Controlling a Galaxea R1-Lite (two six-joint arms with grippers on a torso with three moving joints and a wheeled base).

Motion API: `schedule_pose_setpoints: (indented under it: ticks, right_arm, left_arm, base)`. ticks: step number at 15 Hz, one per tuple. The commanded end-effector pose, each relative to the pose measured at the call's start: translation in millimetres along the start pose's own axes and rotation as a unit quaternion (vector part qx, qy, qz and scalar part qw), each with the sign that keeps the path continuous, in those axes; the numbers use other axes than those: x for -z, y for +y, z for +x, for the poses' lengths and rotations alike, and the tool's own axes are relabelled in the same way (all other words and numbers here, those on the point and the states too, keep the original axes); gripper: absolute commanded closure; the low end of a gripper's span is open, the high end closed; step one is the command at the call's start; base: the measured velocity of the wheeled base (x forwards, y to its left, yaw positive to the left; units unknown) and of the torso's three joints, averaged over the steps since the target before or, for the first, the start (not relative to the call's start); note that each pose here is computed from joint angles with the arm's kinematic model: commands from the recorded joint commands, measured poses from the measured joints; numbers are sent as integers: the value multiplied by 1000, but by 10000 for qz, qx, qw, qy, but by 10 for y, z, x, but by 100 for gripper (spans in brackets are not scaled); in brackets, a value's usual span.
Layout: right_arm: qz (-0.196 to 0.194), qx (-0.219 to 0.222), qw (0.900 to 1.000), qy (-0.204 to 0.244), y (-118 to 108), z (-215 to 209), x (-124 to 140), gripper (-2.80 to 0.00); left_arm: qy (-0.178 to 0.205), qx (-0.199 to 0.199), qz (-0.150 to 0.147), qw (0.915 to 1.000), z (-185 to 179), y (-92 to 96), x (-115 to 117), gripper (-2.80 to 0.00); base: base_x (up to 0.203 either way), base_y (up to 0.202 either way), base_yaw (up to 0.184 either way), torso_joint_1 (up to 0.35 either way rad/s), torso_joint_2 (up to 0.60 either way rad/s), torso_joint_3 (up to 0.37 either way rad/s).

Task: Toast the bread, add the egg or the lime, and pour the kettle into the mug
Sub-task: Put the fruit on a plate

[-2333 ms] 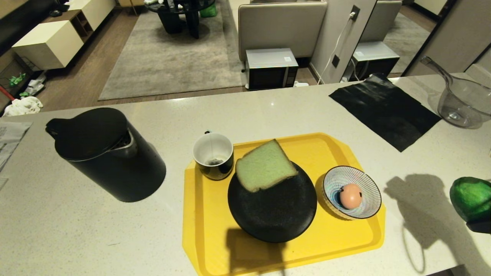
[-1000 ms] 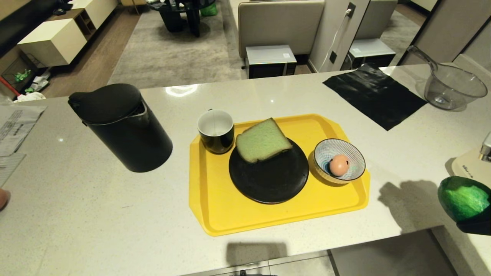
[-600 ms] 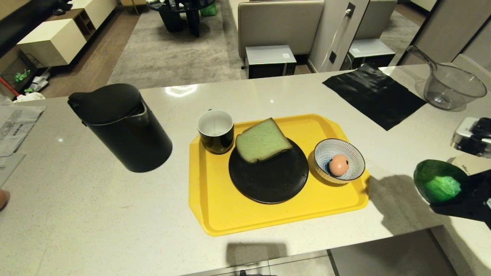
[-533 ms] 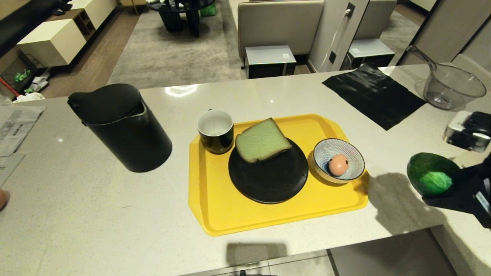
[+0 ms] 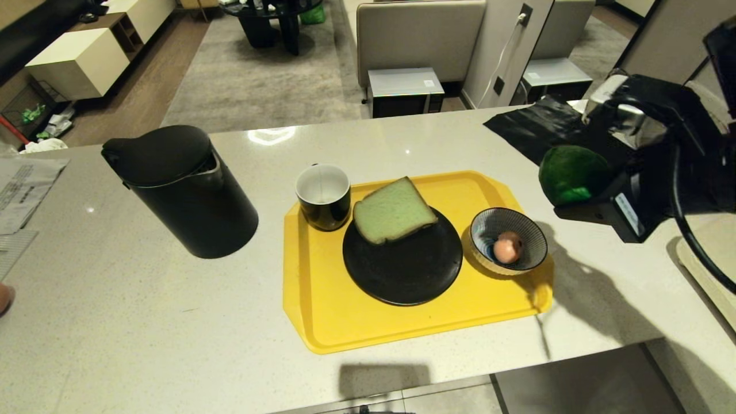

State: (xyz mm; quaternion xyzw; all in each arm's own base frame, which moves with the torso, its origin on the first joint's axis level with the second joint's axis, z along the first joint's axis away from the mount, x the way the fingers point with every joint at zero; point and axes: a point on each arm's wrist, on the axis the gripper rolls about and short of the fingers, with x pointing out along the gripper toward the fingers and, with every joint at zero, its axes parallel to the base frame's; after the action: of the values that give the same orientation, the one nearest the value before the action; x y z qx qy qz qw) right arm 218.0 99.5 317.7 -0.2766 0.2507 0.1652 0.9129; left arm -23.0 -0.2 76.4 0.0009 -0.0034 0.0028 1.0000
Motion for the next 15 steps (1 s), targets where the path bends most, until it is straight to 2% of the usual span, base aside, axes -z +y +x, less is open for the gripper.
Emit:
schedule_pose_setpoints:
  ticks: [1, 3, 7, 11, 15]
  right_arm:
    - [-159, 37, 9999, 5, 55, 241, -225, 0]
    - [-257, 32, 9997, 0, 100, 304, -331, 0]
    - [-658, -294, 9972, 216, 321, 339, -351, 0]
    - [-639, -129, 9978, 80, 310, 494, -588, 0]
    - [-796, -187, 9964, 235, 363, 668, -622, 0]
  left_arm:
    - [-4, -3, -1, 10000, 0, 0, 0, 0]
    - [-4, -3, -1, 10000, 0, 0, 0, 0]
    - [-4, -3, 7, 10000, 0, 0, 0, 0]
    - [-4, -3, 7, 10000, 0, 0, 0, 0]
    - [-4, -3, 7, 10000, 0, 0, 0, 0]
  base:
    - [0, 0, 0, 0, 0, 0]
    - [0, 0, 0, 0, 0, 0]
    - [0, 0, 0, 0, 0, 0]
    - [0, 0, 0, 0, 0, 0]
    - [0, 0, 0, 0, 0, 0]
